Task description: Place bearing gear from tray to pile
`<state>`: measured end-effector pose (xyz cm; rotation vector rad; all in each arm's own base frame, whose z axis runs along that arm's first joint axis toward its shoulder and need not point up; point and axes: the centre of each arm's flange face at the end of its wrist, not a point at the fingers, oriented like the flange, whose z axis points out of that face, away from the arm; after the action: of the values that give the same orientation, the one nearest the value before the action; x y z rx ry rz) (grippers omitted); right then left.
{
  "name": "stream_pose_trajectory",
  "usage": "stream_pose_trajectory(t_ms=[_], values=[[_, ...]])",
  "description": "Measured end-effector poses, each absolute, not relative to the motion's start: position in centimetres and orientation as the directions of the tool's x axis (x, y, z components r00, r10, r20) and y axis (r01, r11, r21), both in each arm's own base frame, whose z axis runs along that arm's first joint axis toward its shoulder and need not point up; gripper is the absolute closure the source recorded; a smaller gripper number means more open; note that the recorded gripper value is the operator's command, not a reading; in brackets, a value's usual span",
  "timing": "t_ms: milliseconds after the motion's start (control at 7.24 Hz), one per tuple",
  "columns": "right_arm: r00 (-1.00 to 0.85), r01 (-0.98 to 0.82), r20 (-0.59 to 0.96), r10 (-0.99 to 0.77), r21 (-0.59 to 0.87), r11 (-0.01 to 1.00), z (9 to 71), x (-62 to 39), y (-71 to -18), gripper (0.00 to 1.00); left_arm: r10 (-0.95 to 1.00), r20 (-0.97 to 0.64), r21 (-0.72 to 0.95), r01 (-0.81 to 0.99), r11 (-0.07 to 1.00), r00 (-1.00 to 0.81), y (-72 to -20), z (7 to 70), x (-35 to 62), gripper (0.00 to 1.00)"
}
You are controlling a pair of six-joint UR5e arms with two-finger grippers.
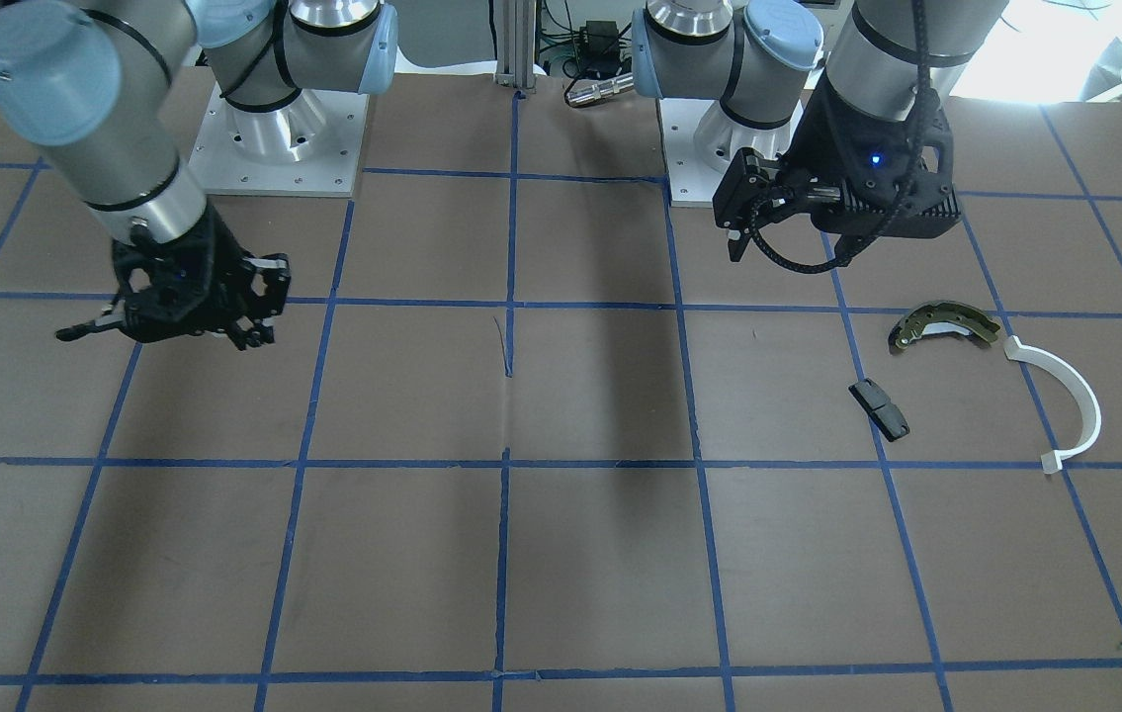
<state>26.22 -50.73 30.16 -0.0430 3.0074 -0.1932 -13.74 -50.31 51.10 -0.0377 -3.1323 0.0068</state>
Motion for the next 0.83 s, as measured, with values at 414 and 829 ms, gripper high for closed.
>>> stream_pose_trajectory(t_ms=[414, 829], values=[[-0.985, 0.085, -0.164, 0.061, -0.141, 0.986, 22.5, 34.2, -50.0, 0.0, 0.024, 0.011, -0.005, 0.024, 1.0, -1.0, -50.3, 51.1, -13.8, 0.0], [-0.992, 0.029, -0.127, 0.011, -0.14, 0.99, 23.7, 32.9, -50.6, 0.0, 0.024, 0.009, -0.002, 0.024, 1.0, -1.0, -50.3, 51.0, -13.7, 0.0]])
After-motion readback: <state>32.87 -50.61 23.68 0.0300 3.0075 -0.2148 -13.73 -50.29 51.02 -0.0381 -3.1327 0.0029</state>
